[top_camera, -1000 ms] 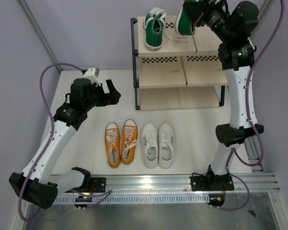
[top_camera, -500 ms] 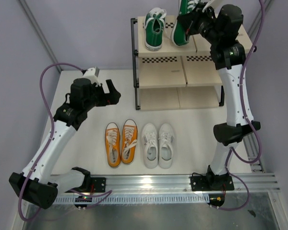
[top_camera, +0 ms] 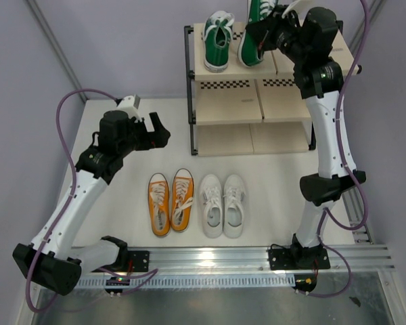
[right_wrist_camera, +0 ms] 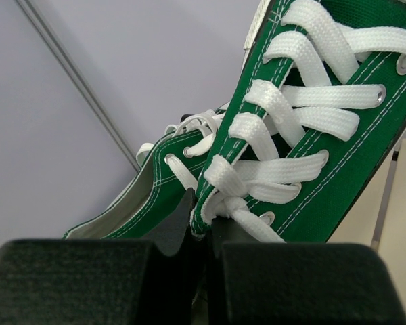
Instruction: Place and organize the shoes onto the shoe shelf
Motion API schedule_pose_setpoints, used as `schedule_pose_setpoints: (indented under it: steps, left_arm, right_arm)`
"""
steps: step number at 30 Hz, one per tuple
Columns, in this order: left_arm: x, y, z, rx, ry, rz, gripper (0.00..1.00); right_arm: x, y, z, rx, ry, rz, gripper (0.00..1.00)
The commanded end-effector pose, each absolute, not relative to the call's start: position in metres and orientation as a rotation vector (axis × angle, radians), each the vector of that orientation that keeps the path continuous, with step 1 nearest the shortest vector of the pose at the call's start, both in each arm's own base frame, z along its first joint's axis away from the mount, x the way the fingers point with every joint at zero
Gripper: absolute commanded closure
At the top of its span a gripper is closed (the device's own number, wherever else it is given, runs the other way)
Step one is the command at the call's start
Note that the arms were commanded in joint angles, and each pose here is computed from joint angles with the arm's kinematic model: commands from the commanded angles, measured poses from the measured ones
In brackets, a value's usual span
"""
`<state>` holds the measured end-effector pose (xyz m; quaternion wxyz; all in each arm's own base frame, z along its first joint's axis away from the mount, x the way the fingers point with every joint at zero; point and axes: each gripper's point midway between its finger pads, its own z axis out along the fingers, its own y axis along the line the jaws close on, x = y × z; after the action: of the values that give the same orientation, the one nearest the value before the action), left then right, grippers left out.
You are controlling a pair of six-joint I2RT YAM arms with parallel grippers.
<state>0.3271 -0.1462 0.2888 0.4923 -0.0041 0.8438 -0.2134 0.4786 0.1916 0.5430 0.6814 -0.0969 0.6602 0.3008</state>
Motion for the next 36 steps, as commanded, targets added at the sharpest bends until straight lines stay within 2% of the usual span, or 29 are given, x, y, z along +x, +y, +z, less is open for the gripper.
schedule_pose_setpoints:
  steps: [1, 9, 19, 21, 22, 23, 25, 26, 30, 36]
  left_arm:
    - [0.331, -0.151, 0.297, 0.007, 2.010, -0.536, 0.01]
    - [0.334, -0.152, 0.292, 0.012, 2.024, -0.533, 0.01]
    - [0.338, -0.156, 0.286, 0.016, 2.039, -0.547, 0.01]
    - [0.338, -0.156, 0.285, 0.016, 2.042, -0.546, 0.01]
    - [0.338, -0.156, 0.285, 0.016, 2.041, -0.544, 0.01]
    - [0.338, -0.156, 0.284, 0.016, 2.043, -0.543, 0.01]
    - [0.338, -0.156, 0.284, 0.019, 2.042, -0.540, 0.01]
    - [0.338, -0.155, 0.284, 0.020, 2.042, -0.539, 0.01]
    - [0.339, -0.157, 0.286, 0.023, 2.037, -0.547, 0.01]
    - [0.339, -0.158, 0.292, 0.024, 2.019, -0.558, 0.01]
  right_arm:
    - [0.445, 0.188, 0.595, -0.224, 1.344, 0.695, 0.97]
    - [0.431, 0.189, 0.607, -0.242, 1.314, 0.725, 0.97]
    - [0.463, 0.196, 0.556, -0.242, 1.459, 0.706, 0.95]
    - [0.468, 0.195, 0.551, -0.234, 1.467, 0.689, 0.84]
    - [0.471, 0.194, 0.550, -0.227, 1.470, 0.684, 0.74]
    - [0.473, 0.194, 0.547, -0.231, 1.477, 0.679, 0.58]
    - [0.473, 0.196, 0.546, -0.241, 1.478, 0.687, 0.44]
    - [0.471, 0.197, 0.550, -0.248, 1.465, 0.690, 0.31]
    - [0.459, 0.196, 0.566, -0.263, 1.428, 0.698, 0.21]
    - [0.437, 0.181, 0.585, -0.241, 1.394, 0.646, 0.20]
